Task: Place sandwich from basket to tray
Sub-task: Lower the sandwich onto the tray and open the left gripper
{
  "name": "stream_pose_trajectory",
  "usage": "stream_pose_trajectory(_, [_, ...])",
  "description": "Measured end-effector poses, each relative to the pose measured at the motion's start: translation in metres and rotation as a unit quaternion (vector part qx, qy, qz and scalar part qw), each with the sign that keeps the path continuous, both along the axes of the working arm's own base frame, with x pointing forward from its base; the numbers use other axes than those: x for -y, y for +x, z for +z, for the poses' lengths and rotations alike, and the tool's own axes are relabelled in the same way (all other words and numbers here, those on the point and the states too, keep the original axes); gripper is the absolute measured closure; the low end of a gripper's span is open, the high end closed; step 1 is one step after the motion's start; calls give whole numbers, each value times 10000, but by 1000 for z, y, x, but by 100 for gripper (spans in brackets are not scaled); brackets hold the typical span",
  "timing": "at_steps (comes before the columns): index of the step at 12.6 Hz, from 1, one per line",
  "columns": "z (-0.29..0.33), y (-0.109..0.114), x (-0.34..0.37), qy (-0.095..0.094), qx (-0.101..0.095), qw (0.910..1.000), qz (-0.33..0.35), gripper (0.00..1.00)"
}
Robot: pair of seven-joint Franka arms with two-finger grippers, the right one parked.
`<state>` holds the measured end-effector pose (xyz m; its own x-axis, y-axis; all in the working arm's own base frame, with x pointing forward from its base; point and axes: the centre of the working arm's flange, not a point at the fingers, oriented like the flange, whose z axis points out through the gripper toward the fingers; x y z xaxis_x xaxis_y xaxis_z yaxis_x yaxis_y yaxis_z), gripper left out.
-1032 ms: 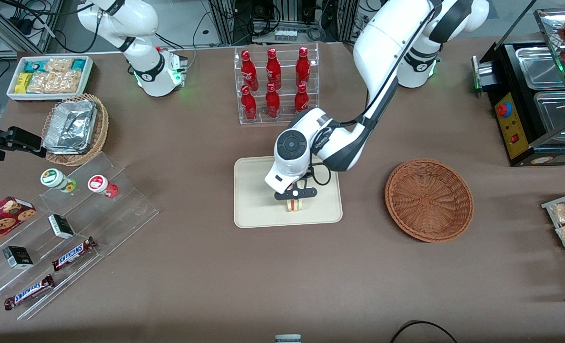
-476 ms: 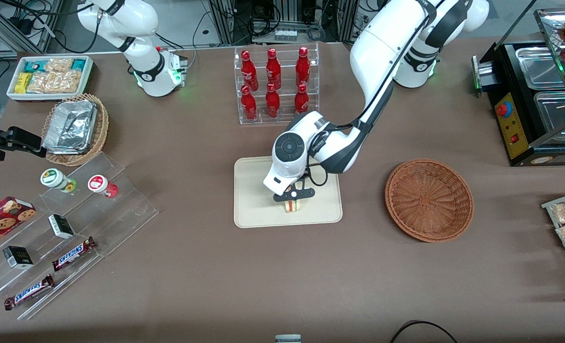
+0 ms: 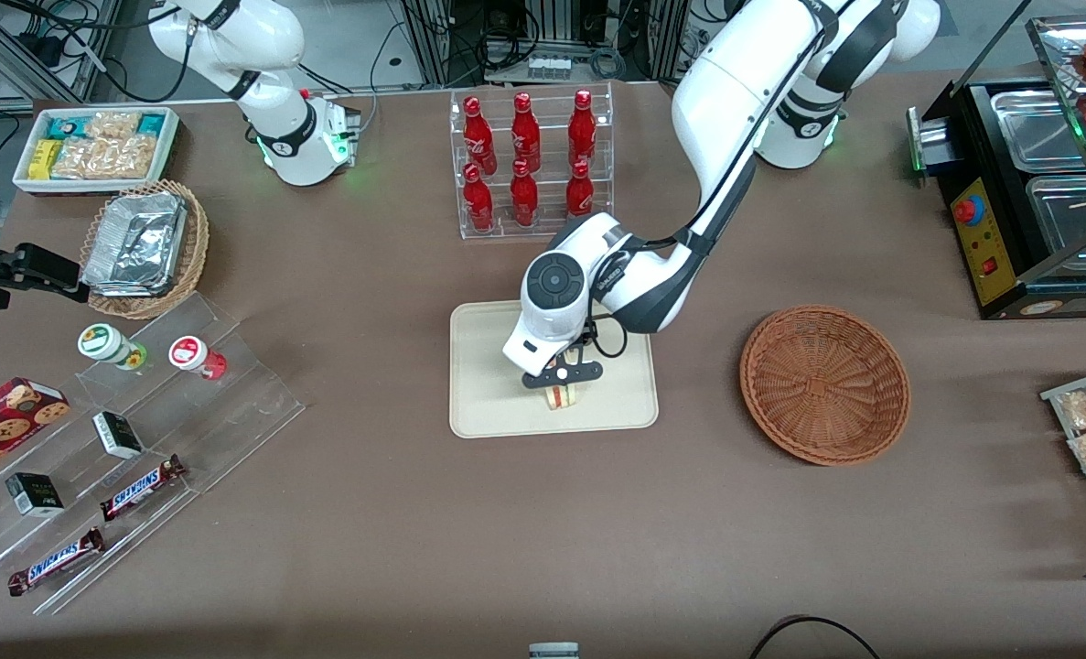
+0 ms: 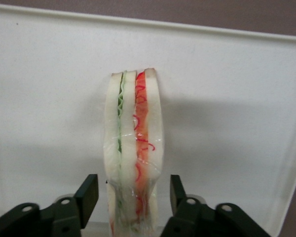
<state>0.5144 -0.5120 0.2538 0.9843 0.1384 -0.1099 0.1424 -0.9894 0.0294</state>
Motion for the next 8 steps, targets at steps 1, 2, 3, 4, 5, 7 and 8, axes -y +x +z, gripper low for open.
stream_pose_trajectory(1, [11,2,1,-31,44,10000,-1,17])
stream_pose_trajectory(2, [26,3,1,-47,77,10000,-7,6])
stream_pose_trajectory(3, [41,3,1,-61,111,9999,-16,0])
stream_pose_trajectory(4, [57,2,0,-81,152,9998,-22,0])
stream_pose_trajectory(5, [72,2,-1,-103,196,9998,-22,0])
stream_pose_trajectory(7, [97,2,-10,-32,188,9998,-1,0])
stream_pose_trajectory(8, [108,3,-17,61,142,9999,20,0])
